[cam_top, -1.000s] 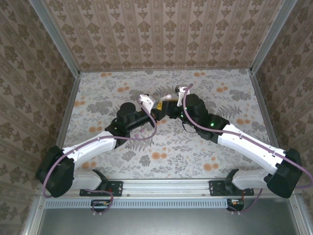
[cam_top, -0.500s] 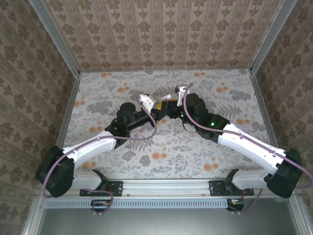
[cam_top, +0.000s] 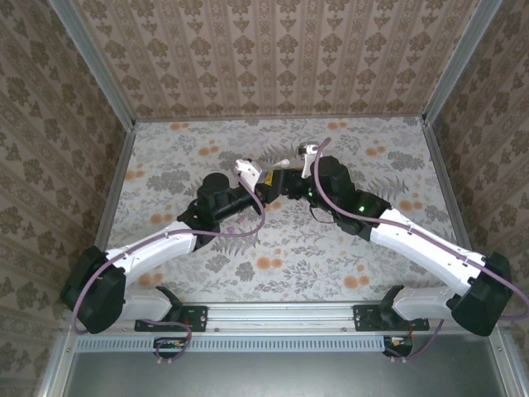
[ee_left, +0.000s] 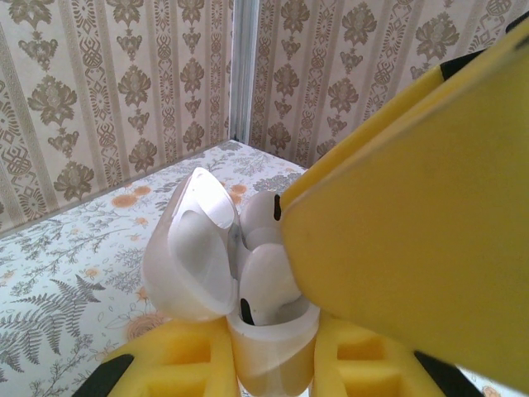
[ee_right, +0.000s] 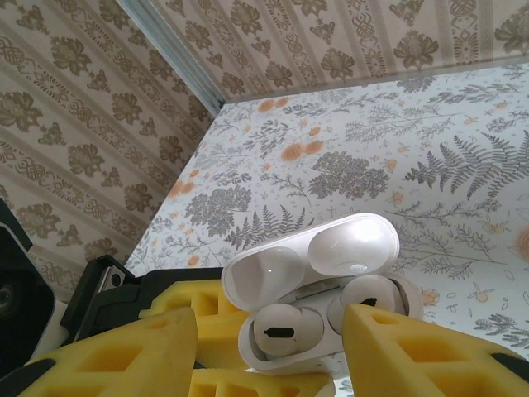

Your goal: Insert the wireless bluetooth earbuds into the charging case

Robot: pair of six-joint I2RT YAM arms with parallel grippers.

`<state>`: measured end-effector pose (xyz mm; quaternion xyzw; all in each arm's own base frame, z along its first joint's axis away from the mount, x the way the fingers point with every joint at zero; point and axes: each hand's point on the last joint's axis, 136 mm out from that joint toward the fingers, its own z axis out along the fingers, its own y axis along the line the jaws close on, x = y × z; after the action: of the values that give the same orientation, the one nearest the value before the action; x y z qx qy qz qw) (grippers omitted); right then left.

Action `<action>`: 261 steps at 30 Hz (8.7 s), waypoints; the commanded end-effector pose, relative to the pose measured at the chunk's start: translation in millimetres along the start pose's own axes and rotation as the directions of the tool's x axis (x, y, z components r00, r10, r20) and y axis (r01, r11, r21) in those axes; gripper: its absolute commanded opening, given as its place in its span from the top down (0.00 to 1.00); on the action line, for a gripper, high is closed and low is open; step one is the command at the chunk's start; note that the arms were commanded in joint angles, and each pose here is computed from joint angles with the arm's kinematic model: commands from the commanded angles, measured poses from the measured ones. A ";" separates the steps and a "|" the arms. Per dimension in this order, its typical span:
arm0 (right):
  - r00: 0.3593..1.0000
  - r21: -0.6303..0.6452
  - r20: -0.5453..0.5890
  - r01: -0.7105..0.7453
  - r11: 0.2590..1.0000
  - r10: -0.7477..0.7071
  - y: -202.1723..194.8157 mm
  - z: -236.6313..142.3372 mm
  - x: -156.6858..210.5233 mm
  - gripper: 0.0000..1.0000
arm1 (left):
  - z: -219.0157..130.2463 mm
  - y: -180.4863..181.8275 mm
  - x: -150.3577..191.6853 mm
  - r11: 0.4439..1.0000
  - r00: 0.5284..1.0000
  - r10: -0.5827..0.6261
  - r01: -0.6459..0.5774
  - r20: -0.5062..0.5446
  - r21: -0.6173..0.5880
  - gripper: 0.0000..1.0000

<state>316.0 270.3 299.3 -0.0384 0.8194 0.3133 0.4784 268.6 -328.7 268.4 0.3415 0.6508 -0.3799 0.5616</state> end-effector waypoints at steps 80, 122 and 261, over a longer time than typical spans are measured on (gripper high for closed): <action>0.883 0.000 -0.439 -0.184 0.983 0.165 -47.6 -22.3 23.6 0.45 | -5.5 -35.8 -18.3 0.950 0.965 0.259 -0.262 0.043 0.172 0.96; 0.880 0.301 -0.197 -0.365 0.881 0.432 -165.4 -38.8 43.3 0.35 | 55.0 81.5 175.0 0.807 0.643 -0.588 0.501 -0.490 -0.312 0.92; 0.579 0.464 -0.778 0.269 0.844 0.243 -201.4 34.4 223.2 0.41 | -42.2 69.3 83.7 0.973 0.946 -0.120 0.052 -0.301 -0.226 0.44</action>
<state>297.7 193.3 15.8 -0.0362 0.9970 0.0513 0.0461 295.8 -260.4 178.4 0.3140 0.7840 -0.2729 0.4606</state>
